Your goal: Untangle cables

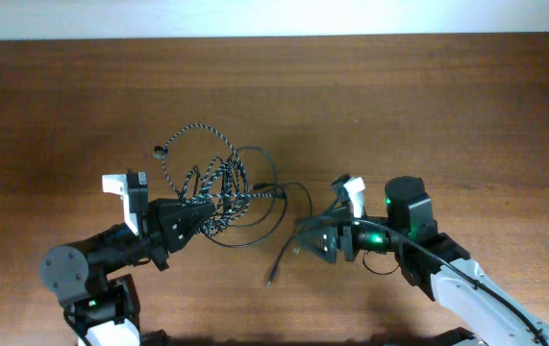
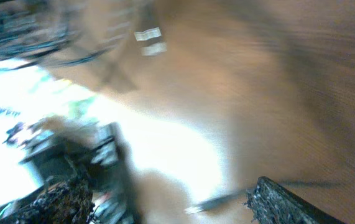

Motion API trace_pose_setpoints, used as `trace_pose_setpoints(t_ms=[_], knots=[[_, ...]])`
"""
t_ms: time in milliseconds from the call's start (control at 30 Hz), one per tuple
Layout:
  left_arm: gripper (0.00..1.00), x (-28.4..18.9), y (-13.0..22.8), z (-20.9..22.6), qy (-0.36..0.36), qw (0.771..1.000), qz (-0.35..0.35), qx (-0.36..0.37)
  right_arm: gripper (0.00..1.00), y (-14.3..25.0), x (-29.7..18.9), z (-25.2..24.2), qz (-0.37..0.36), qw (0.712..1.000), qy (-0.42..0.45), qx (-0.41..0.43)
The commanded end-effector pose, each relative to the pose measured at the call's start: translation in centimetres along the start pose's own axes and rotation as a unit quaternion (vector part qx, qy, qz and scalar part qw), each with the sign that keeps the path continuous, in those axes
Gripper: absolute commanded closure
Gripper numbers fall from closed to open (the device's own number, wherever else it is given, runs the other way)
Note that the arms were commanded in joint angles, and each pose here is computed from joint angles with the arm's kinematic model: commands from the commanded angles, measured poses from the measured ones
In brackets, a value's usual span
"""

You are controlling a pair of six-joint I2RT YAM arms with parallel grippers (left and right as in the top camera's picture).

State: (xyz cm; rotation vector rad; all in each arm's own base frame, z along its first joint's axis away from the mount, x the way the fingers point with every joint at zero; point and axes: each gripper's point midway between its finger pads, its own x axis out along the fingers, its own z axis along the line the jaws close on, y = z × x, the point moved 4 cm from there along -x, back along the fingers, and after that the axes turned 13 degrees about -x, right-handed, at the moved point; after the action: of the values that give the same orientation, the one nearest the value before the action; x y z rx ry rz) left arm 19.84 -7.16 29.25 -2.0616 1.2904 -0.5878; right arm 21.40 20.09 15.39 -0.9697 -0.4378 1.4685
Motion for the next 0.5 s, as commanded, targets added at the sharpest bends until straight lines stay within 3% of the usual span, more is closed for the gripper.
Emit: trace_pose_setpoints(t_ms=[0, 33, 67, 100, 133, 167, 267, 367, 433, 467], knots=[[1.0, 0.0, -1.0, 2.0, -0.026, 0.999, -0.028, 0.012, 0.13, -0.8, -0.7, 4.6, -0.005, 0.983, -0.165, -0.082], [1.0, -0.5, -1.3, 6.0, -0.097, 0.982, -0.091, -0.133, 0.13, -1.0, -0.4, 5.1, -0.008, 0.979, -0.175, -0.101], [1.0, -1.7, 0.4, 10.7, -0.182, 0.894, -0.163, -0.376, 0.13, -1.0, 0.5, 5.6, -0.005, 0.979, -0.168, -0.116], [1.0, -1.9, 1.4, 11.9, -0.195, 0.85, -0.175, -0.456, 0.13, -1.0, 2.1, 5.0, 0.004, 0.993, -0.11, -0.042], [1.0, -1.8, 1.4, 11.8, -0.192, 0.847, -0.175, -0.464, 0.15, -1.0, 3.0, 4.4, 0.001, 0.998, -0.064, 0.012], [1.0, -1.3, 1.6, 11.7, -0.189, 0.842, -0.168, -0.475, 0.24, -0.9, 4.3, 4.3, -0.006, 0.998, -0.018, 0.067], [1.0, 2.2, 3.3, 11.0, -0.191, 0.82, -0.139, -0.521, 0.37, -0.9, 6.9, 4.2, -0.06, 0.99, 0.121, 0.043], [0.97, 5.6, 5.3, 9.4, -0.19, 0.815, -0.096, -0.539, 0.53, -1.9, 7.0, 3.7, -0.103, 0.98, 0.169, 0.028], [0.92, 7.6, 6.6, 7.9, -0.182, 0.83, -0.063, -0.524, 0.73, -1.0, 8.1, 2.6, -0.092, 0.979, 0.178, 0.033], [0.9, 8.5, 6.8, 6.9, -0.166, 0.842, -0.045, -0.511, 0.85, -0.2, 8.2, 0.5, -0.089, 0.969, 0.227, 0.04]])
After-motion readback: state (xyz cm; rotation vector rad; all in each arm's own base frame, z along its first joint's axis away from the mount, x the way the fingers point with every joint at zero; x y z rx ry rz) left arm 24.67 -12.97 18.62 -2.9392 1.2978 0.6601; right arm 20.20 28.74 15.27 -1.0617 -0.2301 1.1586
